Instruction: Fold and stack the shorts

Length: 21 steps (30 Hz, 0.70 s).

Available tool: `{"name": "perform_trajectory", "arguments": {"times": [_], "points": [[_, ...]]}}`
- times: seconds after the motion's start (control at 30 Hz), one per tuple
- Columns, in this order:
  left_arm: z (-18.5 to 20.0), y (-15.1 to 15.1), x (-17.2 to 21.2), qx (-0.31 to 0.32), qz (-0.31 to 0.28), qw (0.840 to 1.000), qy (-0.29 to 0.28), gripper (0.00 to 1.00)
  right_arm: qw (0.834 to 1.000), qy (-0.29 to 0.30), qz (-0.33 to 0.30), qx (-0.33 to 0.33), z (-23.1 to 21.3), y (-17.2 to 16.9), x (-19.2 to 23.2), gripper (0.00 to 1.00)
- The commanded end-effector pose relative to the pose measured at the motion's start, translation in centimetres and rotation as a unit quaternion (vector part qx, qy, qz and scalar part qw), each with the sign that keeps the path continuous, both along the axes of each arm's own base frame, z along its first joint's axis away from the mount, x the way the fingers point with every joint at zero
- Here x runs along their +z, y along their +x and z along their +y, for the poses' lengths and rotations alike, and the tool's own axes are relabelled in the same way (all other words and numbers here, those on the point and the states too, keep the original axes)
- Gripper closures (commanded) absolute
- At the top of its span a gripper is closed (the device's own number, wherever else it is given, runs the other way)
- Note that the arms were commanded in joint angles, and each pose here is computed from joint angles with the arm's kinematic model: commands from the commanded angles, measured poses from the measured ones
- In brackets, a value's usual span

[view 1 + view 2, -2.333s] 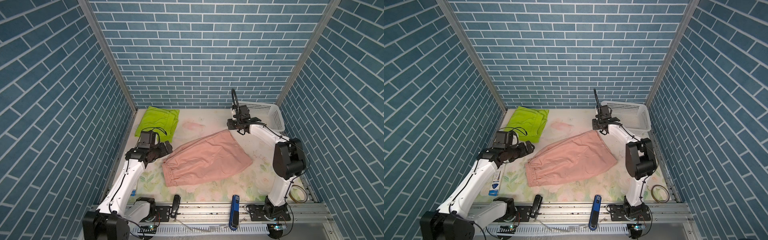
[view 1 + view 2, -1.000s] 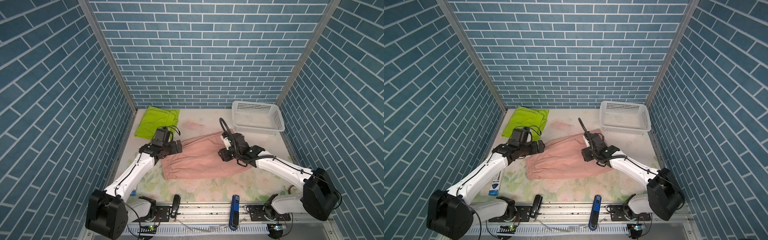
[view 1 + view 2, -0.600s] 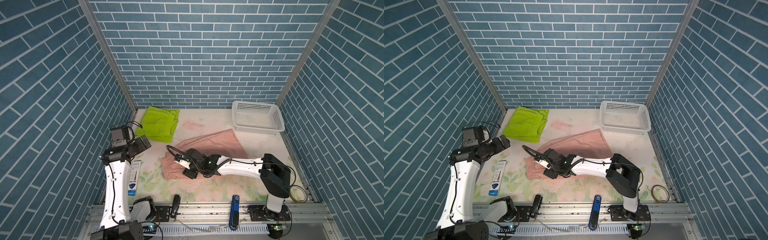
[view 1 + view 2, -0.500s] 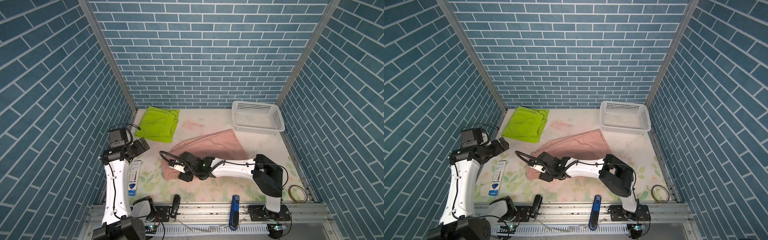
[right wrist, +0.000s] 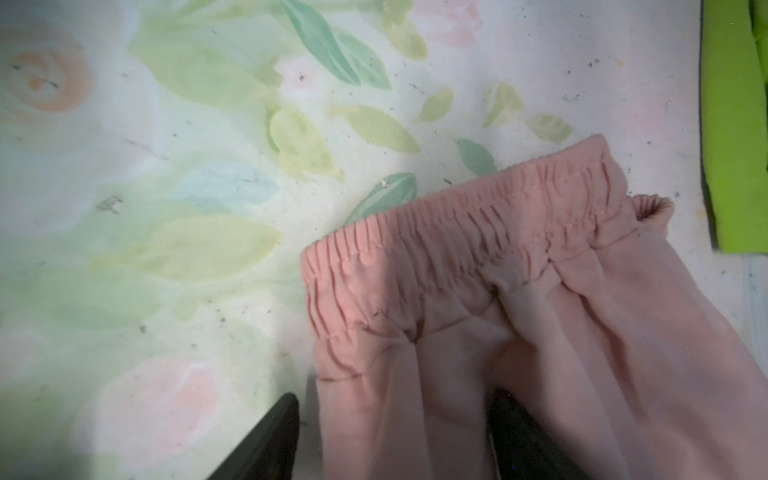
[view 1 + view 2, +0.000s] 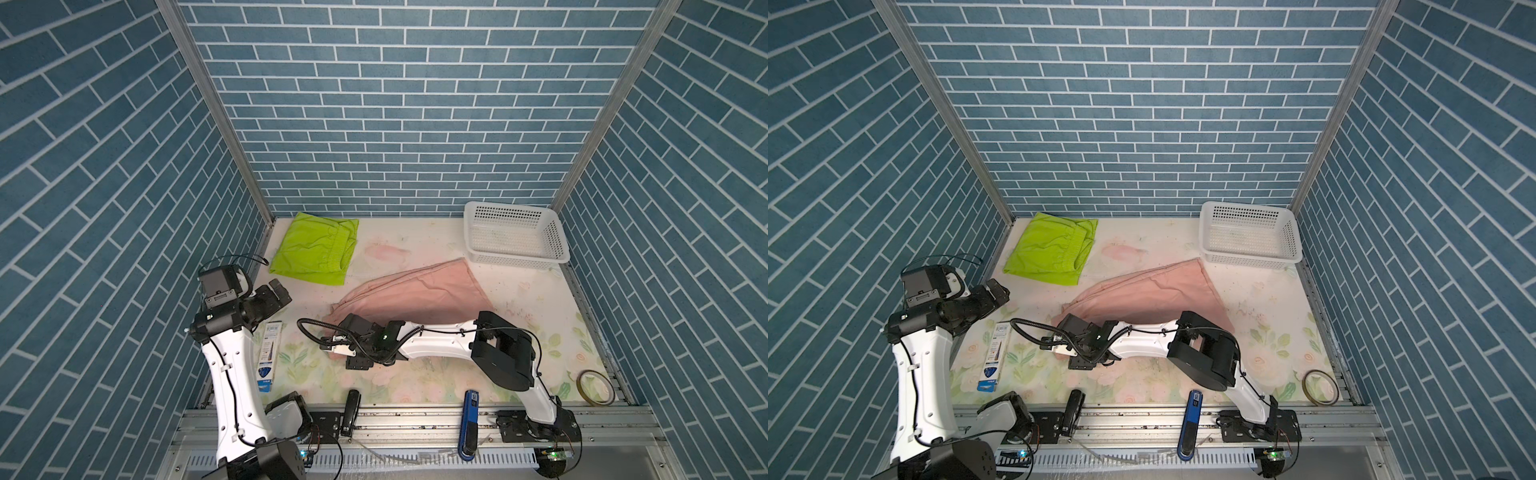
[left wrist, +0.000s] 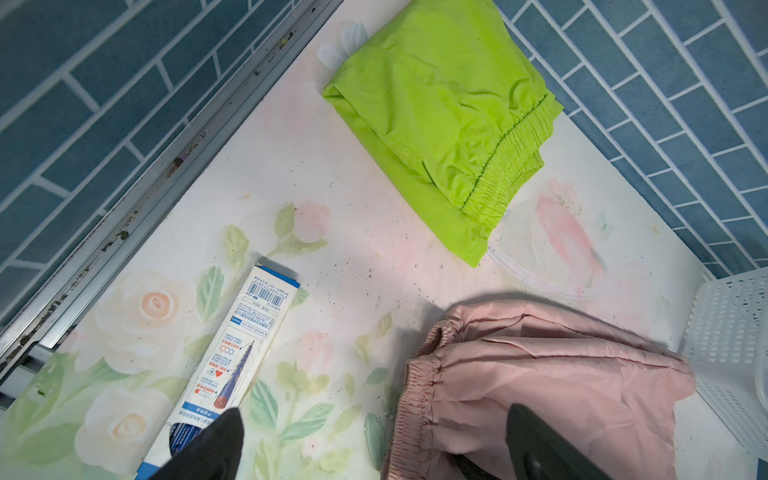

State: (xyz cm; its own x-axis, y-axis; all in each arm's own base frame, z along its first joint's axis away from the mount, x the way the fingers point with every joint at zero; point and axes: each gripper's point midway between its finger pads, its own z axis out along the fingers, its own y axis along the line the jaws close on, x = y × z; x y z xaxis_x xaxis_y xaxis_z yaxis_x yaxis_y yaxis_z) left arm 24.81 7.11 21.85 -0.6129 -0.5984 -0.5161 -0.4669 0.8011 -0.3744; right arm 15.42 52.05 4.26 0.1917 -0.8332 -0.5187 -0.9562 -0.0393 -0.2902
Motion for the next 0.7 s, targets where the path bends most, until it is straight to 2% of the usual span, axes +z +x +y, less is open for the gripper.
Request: {"name": "perform_trajectory", "arguments": {"times": [0.0,0.13,0.23,0.27,0.4,0.47,0.53,0.67], "points": [[-0.4,-0.1,-0.4,-0.01,0.003,1.0,-0.013,0.0,0.999,-0.023,-0.033,0.013,0.3,0.8,-0.6,0.26],[-0.2,-0.3,-0.6,-0.008,0.007,1.0,-0.014,0.0,0.998,-0.043,-0.046,0.007,0.4,1.5,-2.5,0.27],[-0.2,-0.4,-0.4,-0.008,0.006,1.0,-0.017,0.0,0.997,-0.046,-0.067,-0.009,0.4,2.5,-2.9,0.33],[-0.4,-0.4,-0.4,-0.01,0.005,1.0,-0.018,0.0,0.997,-0.042,-0.07,-0.012,0.4,2.7,-2.9,0.39],[-0.8,-0.6,-0.8,-0.012,0.006,0.999,-0.031,0.0,0.998,0.0,-0.046,-0.038,0.7,3.1,-1.7,0.79],[-1.1,-0.8,-1.2,-0.012,0.007,0.999,-0.037,0.0,0.998,0.028,-0.032,-0.055,0.7,3.4,-1.2,0.94],[-1.7,-0.6,-1.5,-0.017,-0.001,0.998,-0.054,0.0,0.994,0.077,-0.018,-0.075,0.8,4.0,1.1,1.0],[-2.8,-0.1,-2.3,-0.031,-0.004,0.995,-0.099,0.0,0.978,0.174,0.029,-0.108,0.3,4.8,3.9,1.0]]}}
